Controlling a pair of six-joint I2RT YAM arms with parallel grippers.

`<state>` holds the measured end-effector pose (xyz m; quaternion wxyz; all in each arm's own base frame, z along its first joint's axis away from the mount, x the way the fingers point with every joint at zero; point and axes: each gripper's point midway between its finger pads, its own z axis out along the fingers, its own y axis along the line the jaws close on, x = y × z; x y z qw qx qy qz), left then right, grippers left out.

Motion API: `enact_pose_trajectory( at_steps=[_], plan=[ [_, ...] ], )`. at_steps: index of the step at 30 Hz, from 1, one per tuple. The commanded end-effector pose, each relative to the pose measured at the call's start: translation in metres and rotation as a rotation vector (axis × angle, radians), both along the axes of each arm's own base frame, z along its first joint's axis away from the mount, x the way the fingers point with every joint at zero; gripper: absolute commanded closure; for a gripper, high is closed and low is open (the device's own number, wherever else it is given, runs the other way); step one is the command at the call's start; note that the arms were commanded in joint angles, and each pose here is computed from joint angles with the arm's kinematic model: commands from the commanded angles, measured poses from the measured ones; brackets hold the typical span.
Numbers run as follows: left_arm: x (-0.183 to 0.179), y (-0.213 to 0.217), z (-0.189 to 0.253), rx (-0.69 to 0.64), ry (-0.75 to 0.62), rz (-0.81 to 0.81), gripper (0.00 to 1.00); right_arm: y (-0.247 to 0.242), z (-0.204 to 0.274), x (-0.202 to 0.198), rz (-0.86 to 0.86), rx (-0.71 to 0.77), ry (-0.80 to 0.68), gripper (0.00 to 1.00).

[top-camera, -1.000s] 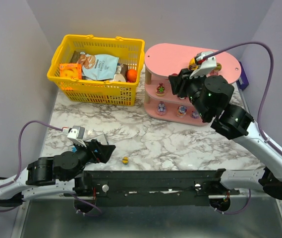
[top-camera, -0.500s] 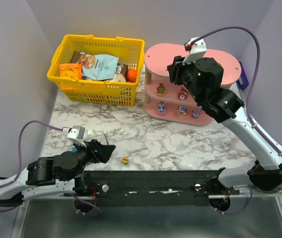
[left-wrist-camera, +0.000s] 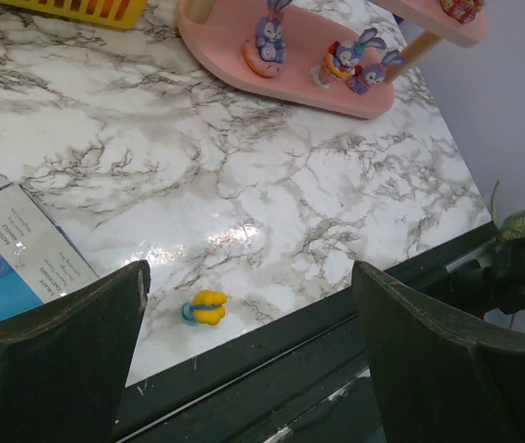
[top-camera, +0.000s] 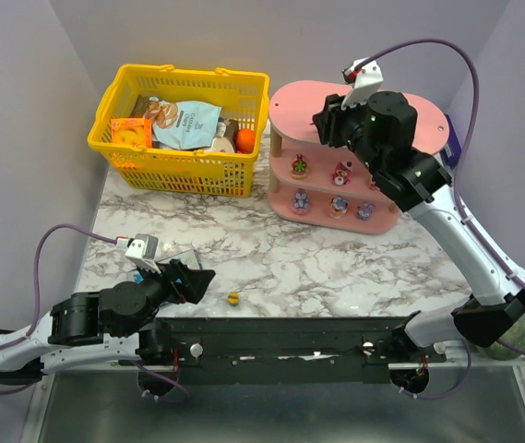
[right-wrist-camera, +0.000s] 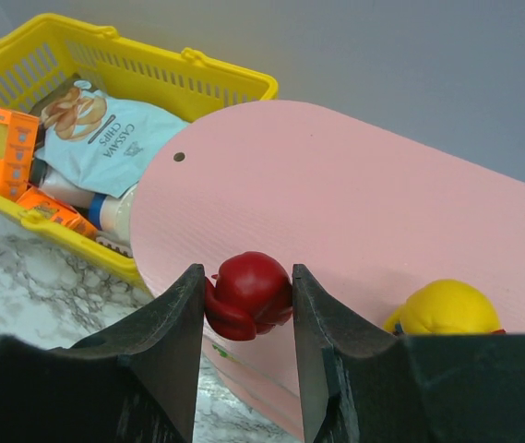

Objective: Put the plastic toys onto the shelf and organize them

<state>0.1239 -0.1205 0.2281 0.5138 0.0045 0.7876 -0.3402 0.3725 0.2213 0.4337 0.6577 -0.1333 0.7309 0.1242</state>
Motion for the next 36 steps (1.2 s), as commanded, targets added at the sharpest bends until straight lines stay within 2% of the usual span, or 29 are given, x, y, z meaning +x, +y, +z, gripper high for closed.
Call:
enact_pose_trajectory(
  at_steps=[1, 36],
  plan=[
    [0.001, 0.002, 0.004, -0.023, -0.002, 0.010, 0.01, 0.008, 0.012, 0.005, 0.061, 0.025, -0.021, 0.70],
    [0.001, 0.003, 0.004, -0.021, -0.001, 0.017, 0.01, 0.001, -0.006, 0.028, 0.036, 0.056, 0.086, 0.62]
  ],
)
